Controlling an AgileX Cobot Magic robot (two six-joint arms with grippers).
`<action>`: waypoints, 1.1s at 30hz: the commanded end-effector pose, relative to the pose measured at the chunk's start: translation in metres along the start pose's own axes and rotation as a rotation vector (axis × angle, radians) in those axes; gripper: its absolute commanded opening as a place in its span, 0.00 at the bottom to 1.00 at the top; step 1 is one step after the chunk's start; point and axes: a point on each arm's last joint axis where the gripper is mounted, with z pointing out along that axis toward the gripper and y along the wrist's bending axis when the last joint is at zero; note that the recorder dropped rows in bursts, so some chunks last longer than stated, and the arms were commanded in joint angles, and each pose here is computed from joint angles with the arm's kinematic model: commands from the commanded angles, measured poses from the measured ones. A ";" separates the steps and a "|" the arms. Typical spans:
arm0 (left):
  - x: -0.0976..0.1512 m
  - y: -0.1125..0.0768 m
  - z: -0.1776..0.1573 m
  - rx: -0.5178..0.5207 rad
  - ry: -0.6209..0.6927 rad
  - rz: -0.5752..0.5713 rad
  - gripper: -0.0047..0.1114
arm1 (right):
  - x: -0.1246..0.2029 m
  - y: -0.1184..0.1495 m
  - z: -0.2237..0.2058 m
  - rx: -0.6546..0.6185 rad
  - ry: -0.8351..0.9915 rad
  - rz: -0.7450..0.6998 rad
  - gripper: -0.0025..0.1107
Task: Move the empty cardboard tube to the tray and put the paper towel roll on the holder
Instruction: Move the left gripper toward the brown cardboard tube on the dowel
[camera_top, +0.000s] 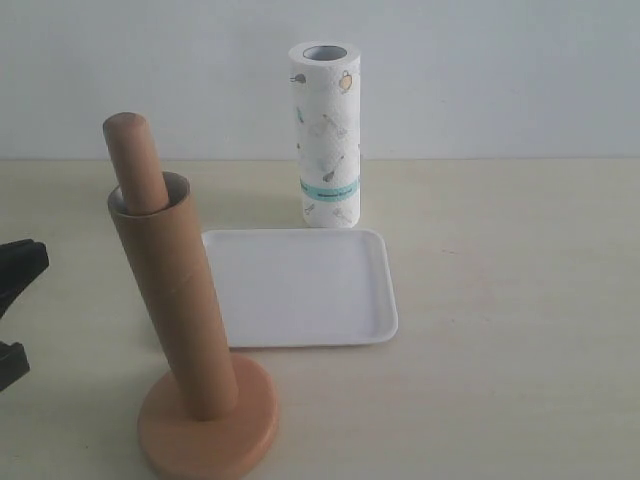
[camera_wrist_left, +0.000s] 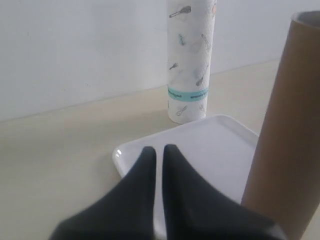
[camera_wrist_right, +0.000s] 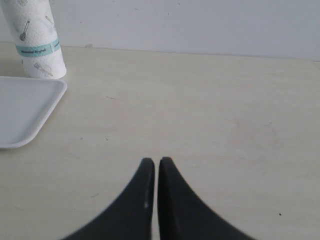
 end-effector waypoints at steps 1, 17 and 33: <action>0.000 -0.001 0.000 0.018 -0.018 -0.026 0.08 | -0.001 0.000 0.000 0.002 -0.011 0.003 0.05; -0.004 -0.012 -0.001 0.131 -0.059 0.054 0.08 | -0.001 0.000 0.000 0.002 -0.008 0.003 0.05; 0.014 -0.037 -0.020 0.315 -0.128 0.131 0.08 | -0.001 0.000 0.000 0.002 -0.010 0.003 0.05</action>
